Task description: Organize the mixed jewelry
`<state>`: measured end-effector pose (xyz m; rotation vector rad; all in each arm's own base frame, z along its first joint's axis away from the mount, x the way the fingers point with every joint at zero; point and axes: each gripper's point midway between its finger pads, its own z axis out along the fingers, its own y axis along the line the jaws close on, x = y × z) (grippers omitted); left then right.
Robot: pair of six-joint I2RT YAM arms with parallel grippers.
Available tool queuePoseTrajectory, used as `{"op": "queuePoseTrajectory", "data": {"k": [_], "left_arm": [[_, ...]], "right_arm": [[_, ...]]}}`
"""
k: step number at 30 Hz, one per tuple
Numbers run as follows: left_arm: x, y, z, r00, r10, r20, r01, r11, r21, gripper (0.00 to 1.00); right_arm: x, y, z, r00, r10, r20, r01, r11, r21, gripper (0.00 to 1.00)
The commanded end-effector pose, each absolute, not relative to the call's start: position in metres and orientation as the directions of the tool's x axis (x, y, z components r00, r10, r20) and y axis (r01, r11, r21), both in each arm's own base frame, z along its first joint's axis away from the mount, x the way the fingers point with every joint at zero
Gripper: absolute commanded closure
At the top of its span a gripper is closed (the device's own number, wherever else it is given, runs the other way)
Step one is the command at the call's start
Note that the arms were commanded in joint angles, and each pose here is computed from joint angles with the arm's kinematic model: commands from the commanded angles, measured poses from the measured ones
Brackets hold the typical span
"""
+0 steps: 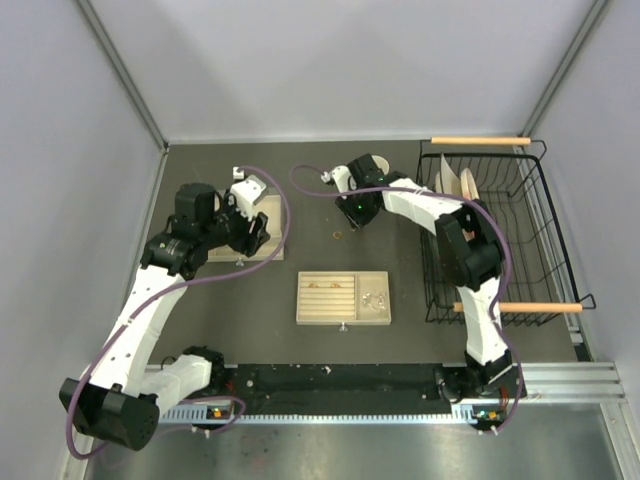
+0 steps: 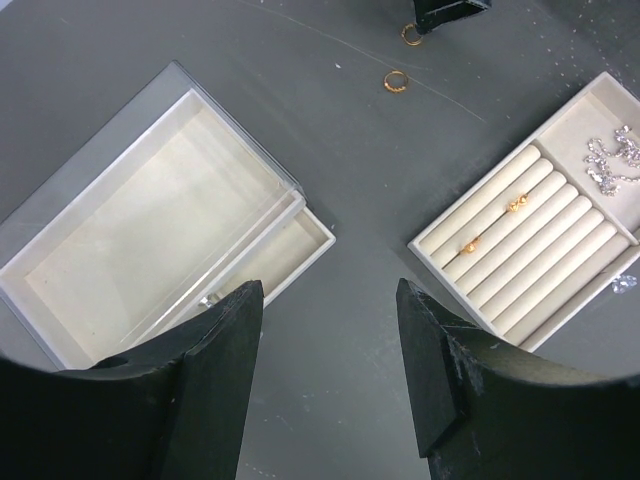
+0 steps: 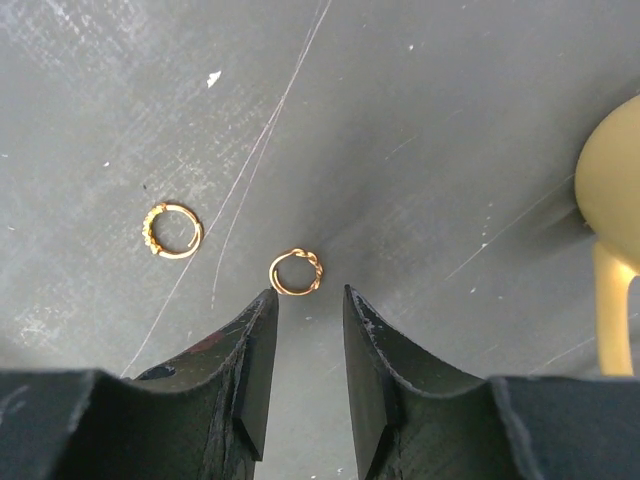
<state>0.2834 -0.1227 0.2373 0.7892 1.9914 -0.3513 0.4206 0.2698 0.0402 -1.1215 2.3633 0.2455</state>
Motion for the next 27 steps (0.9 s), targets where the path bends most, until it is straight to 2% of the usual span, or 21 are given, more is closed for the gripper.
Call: {"op": "queuePoseTrajectory", "data": {"k": [1, 27], "left_arm": [[0.289, -0.127, 0.245, -0.317, 0.369, -0.874, 0.665, 0.744, 0.073, 0.39], [0.290, -0.125, 0.239, -0.325, 0.371, -0.870, 0.663, 0.745, 0.070, 0.39]], "right_arm": [[0.442, 0.285, 0.058, -0.502, -0.640, -0.582, -0.749, 0.658, -0.078, 0.68], [0.443, 0.283, 0.043, -0.506, -0.658, -0.557, -0.752, 0.653, -0.089, 0.70]]}}
